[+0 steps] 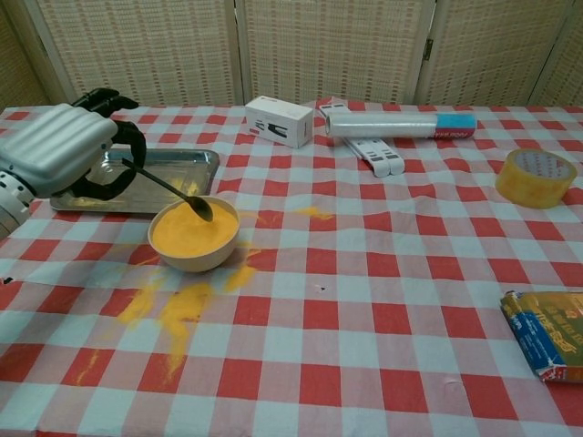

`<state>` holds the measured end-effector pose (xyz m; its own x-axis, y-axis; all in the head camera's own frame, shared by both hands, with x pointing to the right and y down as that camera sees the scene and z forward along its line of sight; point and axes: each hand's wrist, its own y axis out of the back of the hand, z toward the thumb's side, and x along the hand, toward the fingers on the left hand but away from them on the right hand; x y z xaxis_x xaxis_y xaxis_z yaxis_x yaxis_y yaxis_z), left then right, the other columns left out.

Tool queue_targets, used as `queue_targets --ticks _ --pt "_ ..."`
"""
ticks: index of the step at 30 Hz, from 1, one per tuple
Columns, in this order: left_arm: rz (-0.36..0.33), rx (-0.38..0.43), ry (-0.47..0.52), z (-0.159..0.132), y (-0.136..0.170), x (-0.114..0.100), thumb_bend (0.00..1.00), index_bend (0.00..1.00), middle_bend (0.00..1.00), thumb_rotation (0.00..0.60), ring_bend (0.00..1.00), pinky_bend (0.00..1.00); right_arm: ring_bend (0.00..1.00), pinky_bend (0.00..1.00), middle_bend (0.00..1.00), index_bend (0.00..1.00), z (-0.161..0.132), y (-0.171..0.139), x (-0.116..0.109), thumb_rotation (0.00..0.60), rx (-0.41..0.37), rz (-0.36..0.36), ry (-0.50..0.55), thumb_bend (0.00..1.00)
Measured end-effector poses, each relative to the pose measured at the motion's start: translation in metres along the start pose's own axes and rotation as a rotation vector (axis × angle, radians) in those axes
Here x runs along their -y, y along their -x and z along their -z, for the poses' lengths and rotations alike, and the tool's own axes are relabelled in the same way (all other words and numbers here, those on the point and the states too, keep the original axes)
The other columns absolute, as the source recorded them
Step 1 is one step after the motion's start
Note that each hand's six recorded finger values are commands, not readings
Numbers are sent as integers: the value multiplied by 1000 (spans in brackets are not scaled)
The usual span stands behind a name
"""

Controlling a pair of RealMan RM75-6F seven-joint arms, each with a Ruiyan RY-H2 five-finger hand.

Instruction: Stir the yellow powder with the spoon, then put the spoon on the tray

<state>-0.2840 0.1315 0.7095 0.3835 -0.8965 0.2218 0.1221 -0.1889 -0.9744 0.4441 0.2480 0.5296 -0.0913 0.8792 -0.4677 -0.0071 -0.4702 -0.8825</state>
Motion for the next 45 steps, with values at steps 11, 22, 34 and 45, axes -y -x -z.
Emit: queue_targets --ticks 11,22,34,45 --pt "19 -9 -33 0 -4 17 717 910 423 600 81 0 0 0 0 0 1 1 0 600 2 -7 5 86" --pt "31 -9 -14 0 15 20 710 910 428 600 84 0 0 0 0 0 -1 -2 -1 600 -10 0 8 86" --pt "44 -22 60 1 41 9 713 910 432 600 84 0 0 0 0 0 -5 -6 -3 600 -29 7 13 86" --pt "7 -12 102 -8 40 -14 711 910 437 600 86 0 0 0 0 0 -5 -7 -4 600 -33 6 16 86"
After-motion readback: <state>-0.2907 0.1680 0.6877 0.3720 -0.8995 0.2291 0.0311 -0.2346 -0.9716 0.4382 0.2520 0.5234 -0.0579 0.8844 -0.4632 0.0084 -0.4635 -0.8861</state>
